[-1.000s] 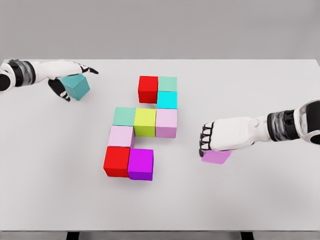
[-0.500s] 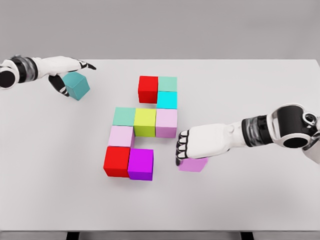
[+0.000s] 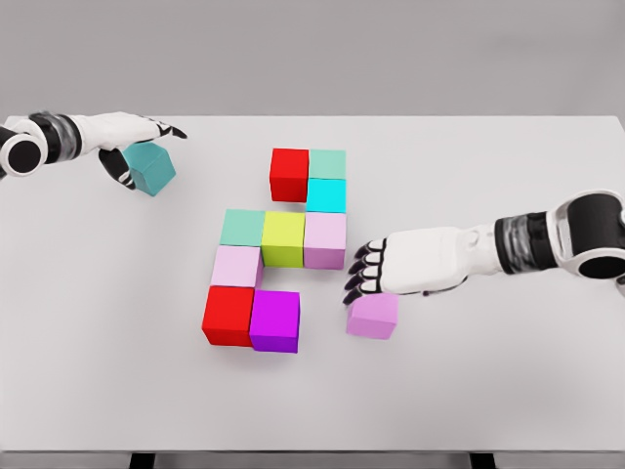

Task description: Assemble the squares on the desktop into the number 2

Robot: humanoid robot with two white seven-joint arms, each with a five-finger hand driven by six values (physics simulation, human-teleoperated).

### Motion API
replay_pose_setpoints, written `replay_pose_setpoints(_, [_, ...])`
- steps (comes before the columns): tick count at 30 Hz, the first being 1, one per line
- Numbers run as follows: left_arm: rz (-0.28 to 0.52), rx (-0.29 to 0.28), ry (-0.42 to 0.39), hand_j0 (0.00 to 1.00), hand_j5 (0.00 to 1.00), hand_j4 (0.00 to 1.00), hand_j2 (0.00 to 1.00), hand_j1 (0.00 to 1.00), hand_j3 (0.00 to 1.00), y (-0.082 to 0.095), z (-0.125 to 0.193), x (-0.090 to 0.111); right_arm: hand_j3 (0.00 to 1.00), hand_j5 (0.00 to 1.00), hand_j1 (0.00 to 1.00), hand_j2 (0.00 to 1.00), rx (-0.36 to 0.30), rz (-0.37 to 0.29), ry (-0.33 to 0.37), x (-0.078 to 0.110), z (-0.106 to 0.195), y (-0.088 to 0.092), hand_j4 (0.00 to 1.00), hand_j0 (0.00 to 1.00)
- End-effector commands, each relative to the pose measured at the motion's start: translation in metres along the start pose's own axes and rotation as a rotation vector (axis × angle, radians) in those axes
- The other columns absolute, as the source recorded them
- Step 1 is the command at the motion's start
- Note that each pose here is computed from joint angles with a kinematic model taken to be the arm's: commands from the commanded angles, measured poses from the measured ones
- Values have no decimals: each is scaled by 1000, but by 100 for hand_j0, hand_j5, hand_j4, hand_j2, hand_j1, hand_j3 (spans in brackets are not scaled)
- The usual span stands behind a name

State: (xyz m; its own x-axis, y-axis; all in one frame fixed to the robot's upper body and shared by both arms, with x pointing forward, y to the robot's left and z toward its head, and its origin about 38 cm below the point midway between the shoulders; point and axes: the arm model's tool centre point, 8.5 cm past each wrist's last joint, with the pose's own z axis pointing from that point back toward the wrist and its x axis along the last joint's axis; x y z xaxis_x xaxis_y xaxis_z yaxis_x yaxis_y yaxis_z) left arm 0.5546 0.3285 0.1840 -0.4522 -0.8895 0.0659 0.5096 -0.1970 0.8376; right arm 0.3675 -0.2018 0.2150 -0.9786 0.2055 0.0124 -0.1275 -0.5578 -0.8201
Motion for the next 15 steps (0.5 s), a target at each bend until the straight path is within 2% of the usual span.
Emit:
replay_pose_setpoints(1, [3, 3, 6, 100, 100, 100, 100, 100, 100, 1, 0, -1, 99, 99, 99, 99, -33, -52, 1, -3, 14, -2, 99, 99])
replay_pose_setpoints(2, [3, 3, 6, 100, 100, 100, 100, 100, 100, 1, 0, -1, 99, 99, 99, 99, -42, -66, 10, -5, 22, -4, 99, 99])
replay_pose_setpoints(4, [5, -3, 7, 100, 100, 100, 100, 100, 100, -3, 0, -2, 99, 99, 99, 99, -109, -149, 34, -12, 58, -11, 99, 99])
replay_pose_setpoints(7, [-14, -14, 22, 100, 100, 100, 100, 100, 100, -5, 0, -5, 99, 99, 99, 99, -118, -159, 62, -15, 73, -13, 99, 99])
replay_pose_setpoints(9, [-15, -15, 27, 100, 100, 100, 100, 100, 100, -5, -1, -6, 99, 99, 99, 99, -141, -150, 135, -22, 101, -16, 99, 99])
replay_pose_setpoints(11, [-17, -15, 28, 100, 100, 100, 100, 100, 100, -5, -2, -5, 99, 99, 99, 99, -146, -175, 179, -24, 110, -2, 99, 99])
replay_pose_setpoints(13, [-22, -18, 29, 99, 99, 99, 99, 99, 99, -5, -2, -5, 99, 99, 99, 99, -93, -197, 214, -41, 96, 18, 99, 99])
replay_pose_setpoints(15, [-24, -18, 20, 93, 93, 93, 93, 93, 93, -4, -5, -1, 99, 99, 99, 99, -34, -215, 242, -67, 92, 21, 99, 99])
